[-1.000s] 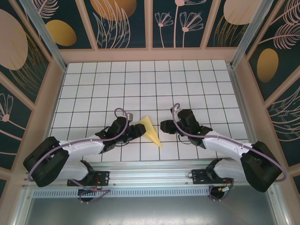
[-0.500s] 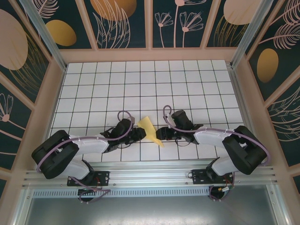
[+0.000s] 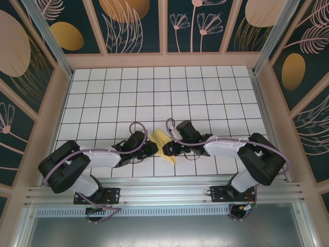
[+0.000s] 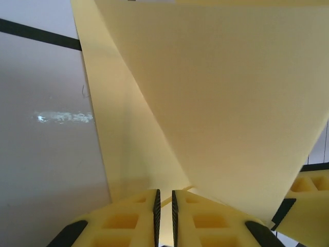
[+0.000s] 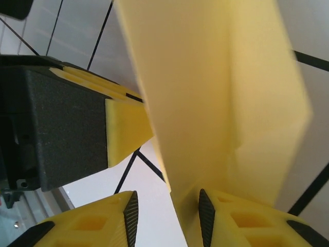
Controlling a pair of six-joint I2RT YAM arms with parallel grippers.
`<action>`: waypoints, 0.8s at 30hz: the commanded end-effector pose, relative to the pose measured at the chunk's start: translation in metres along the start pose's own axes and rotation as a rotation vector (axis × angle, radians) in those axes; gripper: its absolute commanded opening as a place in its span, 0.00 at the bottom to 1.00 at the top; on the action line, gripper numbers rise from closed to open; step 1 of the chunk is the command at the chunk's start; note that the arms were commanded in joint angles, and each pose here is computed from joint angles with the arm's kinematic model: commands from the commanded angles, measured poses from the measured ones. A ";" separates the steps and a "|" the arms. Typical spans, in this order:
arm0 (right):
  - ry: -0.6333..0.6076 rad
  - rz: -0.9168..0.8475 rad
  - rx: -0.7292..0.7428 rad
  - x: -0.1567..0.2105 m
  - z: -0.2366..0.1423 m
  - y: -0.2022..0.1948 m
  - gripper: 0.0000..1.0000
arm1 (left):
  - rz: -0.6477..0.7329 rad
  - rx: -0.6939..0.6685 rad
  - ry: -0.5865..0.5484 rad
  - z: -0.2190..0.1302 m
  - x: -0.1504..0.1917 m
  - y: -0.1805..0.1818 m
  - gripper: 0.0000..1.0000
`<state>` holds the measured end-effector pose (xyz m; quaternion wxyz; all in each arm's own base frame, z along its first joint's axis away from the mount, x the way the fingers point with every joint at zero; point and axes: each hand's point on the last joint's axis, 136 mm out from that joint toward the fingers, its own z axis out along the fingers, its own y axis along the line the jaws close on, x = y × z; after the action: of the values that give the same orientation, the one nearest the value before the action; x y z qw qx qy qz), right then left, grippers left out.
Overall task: Fold a paper plane with a square sheet of paper (pick it up from the middle)
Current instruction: Turn over the paper plane at the bottom-center of the table, then move a paper plane to the center of the table.
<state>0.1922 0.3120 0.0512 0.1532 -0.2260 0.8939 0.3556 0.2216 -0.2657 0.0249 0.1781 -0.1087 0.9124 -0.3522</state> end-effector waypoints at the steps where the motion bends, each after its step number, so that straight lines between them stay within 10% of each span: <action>1: 0.017 -0.047 0.151 0.000 0.006 -0.016 0.38 | 0.021 0.006 -0.019 0.001 -0.005 -0.006 0.15; 9: 0.052 -0.098 0.273 0.005 0.016 -0.026 0.37 | 0.024 -0.003 -0.020 0.001 -0.005 -0.004 0.13; 16: 0.058 -0.121 0.397 0.004 0.017 -0.033 0.14 | 0.025 0.010 -0.029 -0.001 -0.008 -0.009 0.14; 24: -0.106 0.034 0.614 -0.048 -0.027 -0.065 0.05 | -0.004 0.043 -0.227 -0.045 -0.038 -0.019 0.27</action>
<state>0.2331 0.2905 0.0326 0.2201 -0.2052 0.9456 0.1238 0.2344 -0.2565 0.0664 0.2424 -0.1238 0.8877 -0.3715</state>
